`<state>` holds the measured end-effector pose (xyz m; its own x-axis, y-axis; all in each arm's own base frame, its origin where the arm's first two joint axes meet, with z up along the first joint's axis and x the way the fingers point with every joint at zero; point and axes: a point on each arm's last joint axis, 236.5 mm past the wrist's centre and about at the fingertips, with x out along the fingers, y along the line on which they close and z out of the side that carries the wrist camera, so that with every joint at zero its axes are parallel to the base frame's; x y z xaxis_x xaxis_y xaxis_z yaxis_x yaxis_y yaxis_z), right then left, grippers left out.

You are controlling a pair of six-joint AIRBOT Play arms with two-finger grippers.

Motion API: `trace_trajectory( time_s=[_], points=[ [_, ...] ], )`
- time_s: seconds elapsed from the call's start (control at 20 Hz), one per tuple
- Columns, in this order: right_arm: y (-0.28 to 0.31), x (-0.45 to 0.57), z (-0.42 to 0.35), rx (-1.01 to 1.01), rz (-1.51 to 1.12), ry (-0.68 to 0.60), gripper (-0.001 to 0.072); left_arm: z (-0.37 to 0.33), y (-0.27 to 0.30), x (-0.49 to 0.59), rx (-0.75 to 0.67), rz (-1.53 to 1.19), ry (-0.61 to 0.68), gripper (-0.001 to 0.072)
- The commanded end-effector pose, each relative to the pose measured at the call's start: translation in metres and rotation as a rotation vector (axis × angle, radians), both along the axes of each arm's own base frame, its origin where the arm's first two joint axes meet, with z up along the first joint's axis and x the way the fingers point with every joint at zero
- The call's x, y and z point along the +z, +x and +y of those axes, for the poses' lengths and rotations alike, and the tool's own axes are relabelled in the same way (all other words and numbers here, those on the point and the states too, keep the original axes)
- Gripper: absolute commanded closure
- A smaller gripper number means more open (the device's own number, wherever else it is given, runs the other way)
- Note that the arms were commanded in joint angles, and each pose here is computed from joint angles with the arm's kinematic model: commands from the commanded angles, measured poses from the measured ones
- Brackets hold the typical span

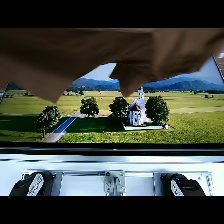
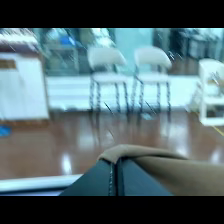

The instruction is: Fold the shirts.

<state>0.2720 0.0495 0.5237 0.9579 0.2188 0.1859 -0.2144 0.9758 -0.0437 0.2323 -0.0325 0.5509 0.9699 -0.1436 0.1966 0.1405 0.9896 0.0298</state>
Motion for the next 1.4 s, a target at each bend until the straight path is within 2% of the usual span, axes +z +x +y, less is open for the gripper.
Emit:
trace_trajectory(
  time_s=[0.0,0.25,0.4,0.6,0.75,0.85,0.95,1.1,1.2,1.35],
  points=[
    [-0.052,0.017,-0.006,-0.042,-0.050,-0.014,0.0659,0.005,-0.058,0.007,0.163,-0.025,0.060,0.0670],
    [-0.031,-0.046,0.001,-0.007,0.212,-0.069,0.0659,0.011,-0.043,-0.059,0.160,0.232,0.101,0.0670],
    [0.002,-0.120,-0.004,-0.005,0.514,-0.124,0.0659,0.025,-0.012,-0.119,0.132,0.421,0.067,0.0670],
    [0.062,-0.266,-0.011,0.007,1.034,-0.083,0.0659,0.053,0.047,-0.253,0.082,0.770,-0.074,0.0671],
    [0.123,-0.377,0.004,0.037,1.226,-0.065,0.0660,0.060,0.100,-0.360,0.020,0.987,-0.165,0.0671],
    [0.178,-0.434,0.020,0.041,1.226,-0.060,0.0660,0.055,0.149,-0.411,-0.011,1.057,-0.202,0.0671],
    [0.234,-0.469,0.034,0.028,1.144,0.000,0.0659,0.049,0.197,-0.459,-0.026,1.128,-0.236,0.0671],
    [0.299,-0.489,0.037,-0.019,0.987,0.162,0.0660,0.052,0.261,-0.520,-0.022,1.212,-0.280,0.0670],
    [0.324,-0.496,0.035,-0.046,0.904,0.219,0.0660,0.051,0.296,-0.547,-0.030,1.225,-0.273,0.0670],
    [0.338,-0.525,0.032,-0.070,0.892,0.219,0.0660,0.040,0.339,-0.571,-0.032,1.182,-0.255,0.0670]
  ],
)
